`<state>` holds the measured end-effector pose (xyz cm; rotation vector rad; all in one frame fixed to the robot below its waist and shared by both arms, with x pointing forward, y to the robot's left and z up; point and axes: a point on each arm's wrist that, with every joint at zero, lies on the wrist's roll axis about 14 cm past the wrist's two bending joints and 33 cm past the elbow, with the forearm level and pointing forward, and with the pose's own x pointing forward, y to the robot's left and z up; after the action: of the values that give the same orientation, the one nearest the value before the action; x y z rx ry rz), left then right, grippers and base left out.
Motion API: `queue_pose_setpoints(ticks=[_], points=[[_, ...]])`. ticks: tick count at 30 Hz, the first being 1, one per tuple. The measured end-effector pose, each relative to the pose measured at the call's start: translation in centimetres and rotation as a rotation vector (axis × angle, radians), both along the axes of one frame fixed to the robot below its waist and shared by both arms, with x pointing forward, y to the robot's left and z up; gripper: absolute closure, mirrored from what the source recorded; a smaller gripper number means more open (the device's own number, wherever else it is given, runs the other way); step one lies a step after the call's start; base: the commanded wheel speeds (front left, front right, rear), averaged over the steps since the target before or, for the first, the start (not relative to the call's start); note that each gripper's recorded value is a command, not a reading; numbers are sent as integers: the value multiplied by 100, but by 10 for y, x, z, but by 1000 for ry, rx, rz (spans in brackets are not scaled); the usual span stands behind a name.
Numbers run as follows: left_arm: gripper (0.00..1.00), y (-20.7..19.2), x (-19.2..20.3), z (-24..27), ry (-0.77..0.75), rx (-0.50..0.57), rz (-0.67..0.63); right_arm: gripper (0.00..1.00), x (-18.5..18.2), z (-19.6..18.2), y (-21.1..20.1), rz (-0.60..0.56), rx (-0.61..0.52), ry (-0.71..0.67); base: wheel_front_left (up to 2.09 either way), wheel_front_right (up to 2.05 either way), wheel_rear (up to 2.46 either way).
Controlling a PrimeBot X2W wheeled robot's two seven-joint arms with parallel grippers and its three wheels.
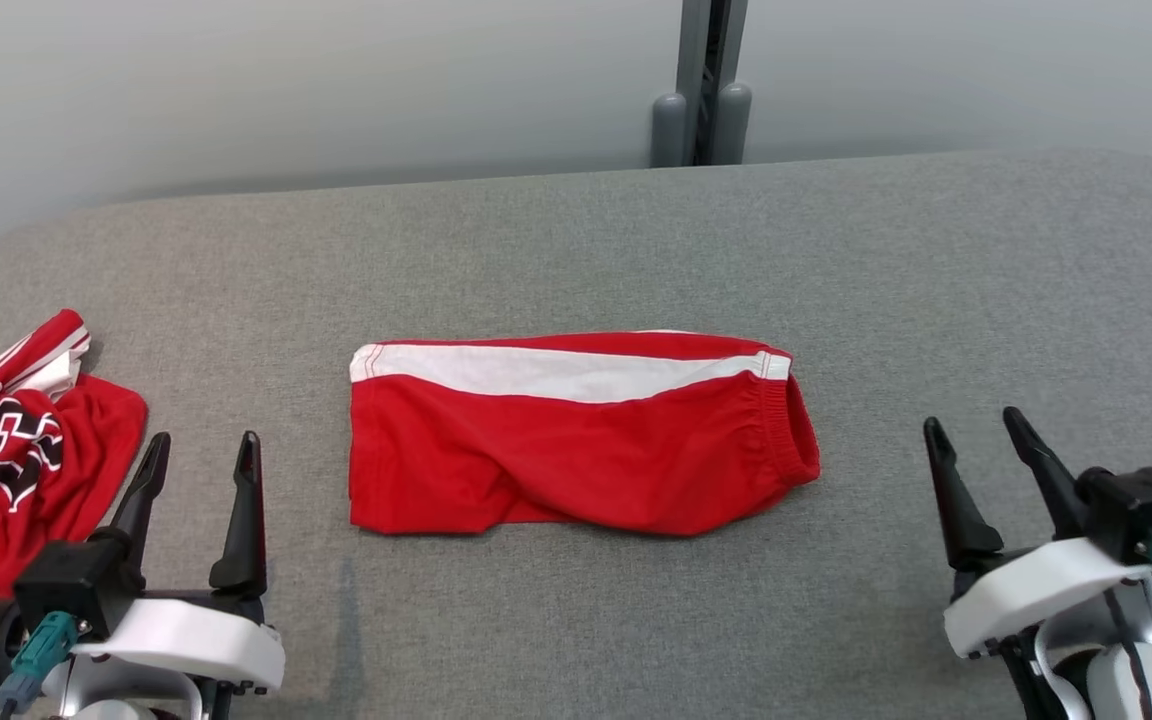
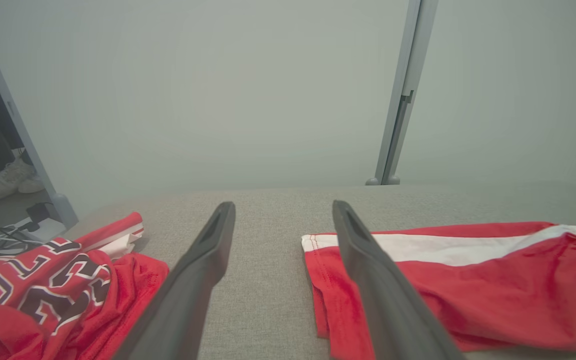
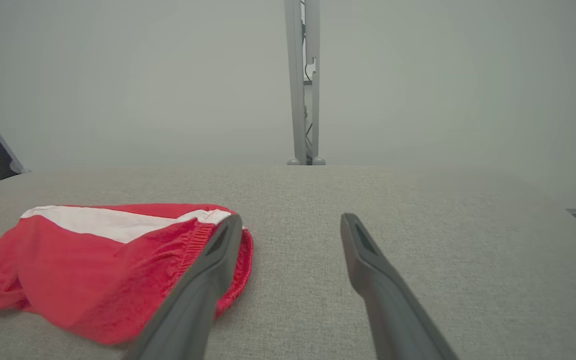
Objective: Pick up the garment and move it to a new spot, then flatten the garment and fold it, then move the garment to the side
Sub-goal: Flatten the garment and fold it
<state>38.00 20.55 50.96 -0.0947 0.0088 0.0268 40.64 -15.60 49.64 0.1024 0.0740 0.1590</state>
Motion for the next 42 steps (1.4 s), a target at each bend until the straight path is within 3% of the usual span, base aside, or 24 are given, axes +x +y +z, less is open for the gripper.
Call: queue_pose_setpoints(ticks=[12, 20, 30, 31, 32, 35, 36, 42], points=[[0, 9, 7, -11, 22, -13, 27, 0, 28, -53, 90, 243, -4, 203, 0, 0, 0], [0, 12, 11, -26, 51, -20, 37, 0, 40, -95, 83, 214, -35, 316, 0, 0, 0], [0, 7, 21, -32, 56, -28, 17, 0, 42, -121, 78, 191, -13, 415, 0, 0, 0], [0, 5, 23, -31, 48, -30, 10, 46, 41, -122, 83, 201, 5, 423, 0, 0, 0], [0, 5, 24, -31, 48, -31, 9, 63, 41, -123, 84, 205, 11, 427, 0, 0, 0], [0, 4, 24, -32, 52, -31, 8, 63, 40, -123, 88, 211, 26, 429, 0, 0, 0], [0, 4, 25, -33, 53, -31, 6, 100, 40, -123, 88, 209, 35, 429, 0, 0, 0], [0, -1, 29, -34, 52, -31, -8, 100, 42, -125, 67, 140, 65, 424, 0, 0, 0]])
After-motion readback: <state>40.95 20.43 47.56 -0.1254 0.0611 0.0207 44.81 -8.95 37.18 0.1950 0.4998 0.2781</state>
